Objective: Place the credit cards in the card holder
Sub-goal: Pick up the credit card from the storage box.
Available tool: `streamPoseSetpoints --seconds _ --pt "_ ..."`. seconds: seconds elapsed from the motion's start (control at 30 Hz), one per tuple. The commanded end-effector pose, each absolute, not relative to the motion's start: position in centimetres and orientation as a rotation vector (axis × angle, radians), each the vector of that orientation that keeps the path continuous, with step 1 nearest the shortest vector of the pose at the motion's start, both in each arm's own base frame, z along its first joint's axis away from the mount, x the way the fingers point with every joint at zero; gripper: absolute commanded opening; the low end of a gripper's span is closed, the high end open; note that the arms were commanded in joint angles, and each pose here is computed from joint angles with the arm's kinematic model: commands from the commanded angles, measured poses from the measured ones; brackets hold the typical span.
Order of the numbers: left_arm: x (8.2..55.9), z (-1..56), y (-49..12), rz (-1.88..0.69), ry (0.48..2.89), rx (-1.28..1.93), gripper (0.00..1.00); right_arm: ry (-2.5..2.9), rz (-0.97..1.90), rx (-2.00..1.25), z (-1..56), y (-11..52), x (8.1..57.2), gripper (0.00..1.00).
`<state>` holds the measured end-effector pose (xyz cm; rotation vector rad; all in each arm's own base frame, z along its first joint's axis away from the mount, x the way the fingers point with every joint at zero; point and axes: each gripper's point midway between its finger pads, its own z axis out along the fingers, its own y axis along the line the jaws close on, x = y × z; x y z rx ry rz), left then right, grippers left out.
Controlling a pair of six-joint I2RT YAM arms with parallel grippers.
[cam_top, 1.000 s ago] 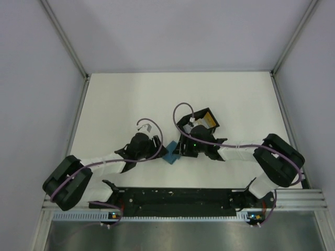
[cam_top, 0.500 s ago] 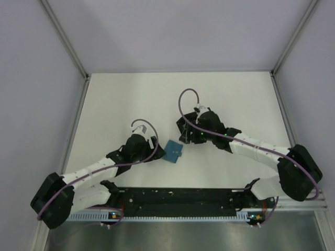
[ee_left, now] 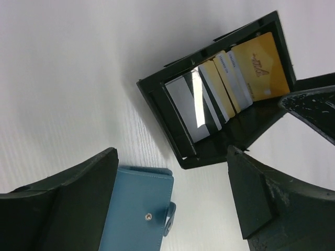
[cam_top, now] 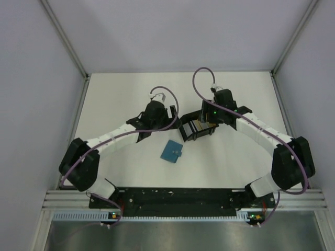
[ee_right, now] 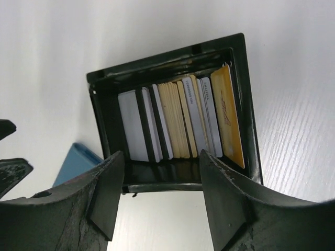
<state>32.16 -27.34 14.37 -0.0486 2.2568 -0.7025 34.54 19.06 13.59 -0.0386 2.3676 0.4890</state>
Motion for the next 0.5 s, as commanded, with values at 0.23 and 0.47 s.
streamPoseSetpoints --seconds 0.23,0.47 --pt "33.8 9.1 -30.6 -0.780 2.430 0.042 0.84 2.427 0.220 -0.096 13.0 16.4 36.8 0.59" --pt "33.9 7.9 -32.5 -0.876 2.463 0.074 0.78 2.465 0.061 -0.140 11.5 15.6 37.0 0.60"
